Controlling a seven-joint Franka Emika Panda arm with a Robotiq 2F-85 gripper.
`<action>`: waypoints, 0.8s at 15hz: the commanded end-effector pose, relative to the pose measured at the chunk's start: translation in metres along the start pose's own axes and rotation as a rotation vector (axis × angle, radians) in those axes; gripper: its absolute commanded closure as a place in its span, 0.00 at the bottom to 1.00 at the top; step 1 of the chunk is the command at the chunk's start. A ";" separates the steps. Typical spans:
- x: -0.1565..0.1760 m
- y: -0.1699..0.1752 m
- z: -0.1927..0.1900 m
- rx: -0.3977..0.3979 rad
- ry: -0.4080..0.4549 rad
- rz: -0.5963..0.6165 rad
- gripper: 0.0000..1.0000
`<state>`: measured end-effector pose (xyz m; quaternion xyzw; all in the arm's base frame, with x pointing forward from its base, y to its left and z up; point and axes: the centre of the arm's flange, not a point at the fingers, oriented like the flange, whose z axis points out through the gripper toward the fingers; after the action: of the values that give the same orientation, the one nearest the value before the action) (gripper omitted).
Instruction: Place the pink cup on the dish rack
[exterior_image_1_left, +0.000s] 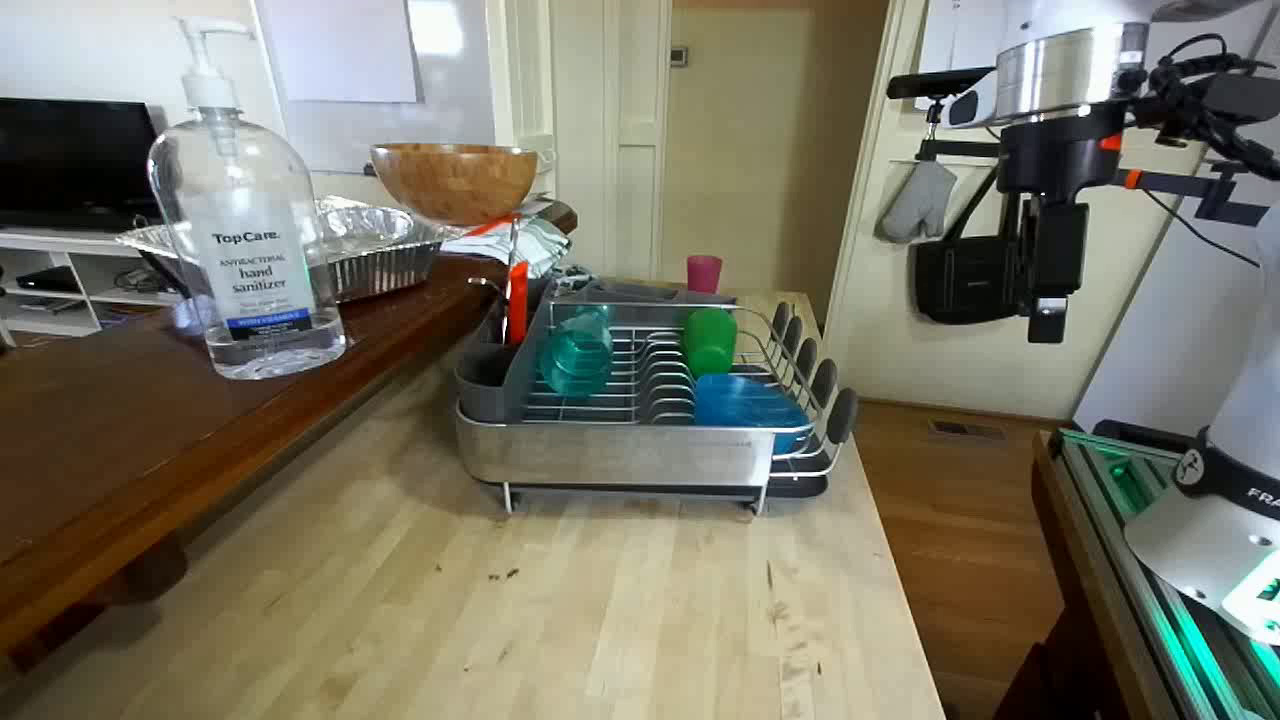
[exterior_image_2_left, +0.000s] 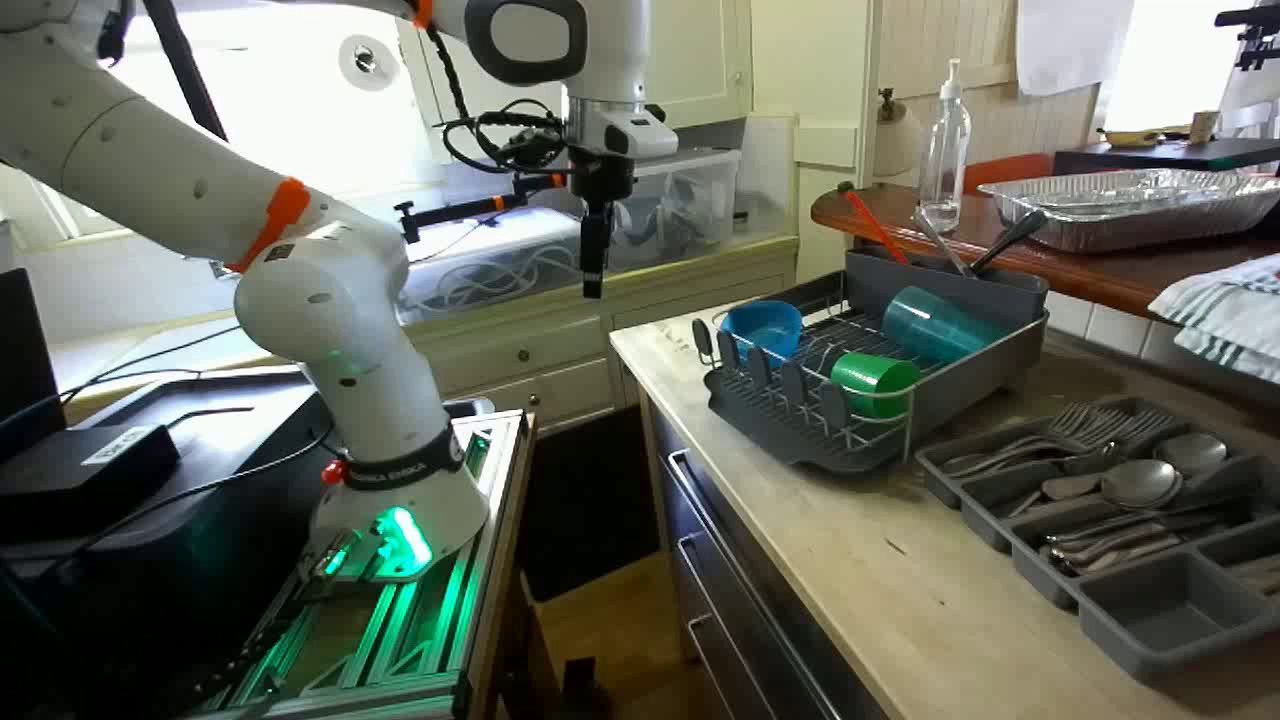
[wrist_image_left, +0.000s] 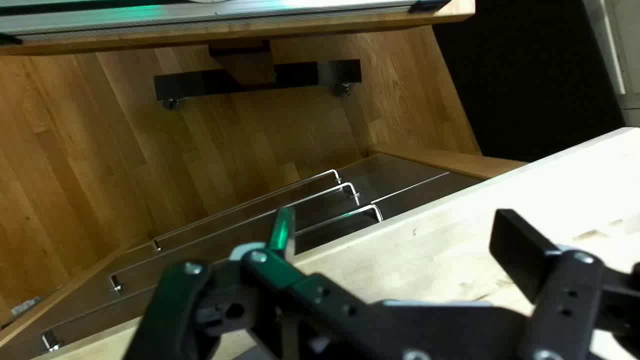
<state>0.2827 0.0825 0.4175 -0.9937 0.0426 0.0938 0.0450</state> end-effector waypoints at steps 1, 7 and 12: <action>0.000 0.000 0.001 -0.001 -0.002 0.000 0.00; 0.000 0.000 0.002 -0.001 -0.006 0.001 0.00; 0.033 0.036 -0.003 0.043 0.009 0.171 0.00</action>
<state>0.2868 0.0750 0.4175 -0.9925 0.0635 0.0935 0.0472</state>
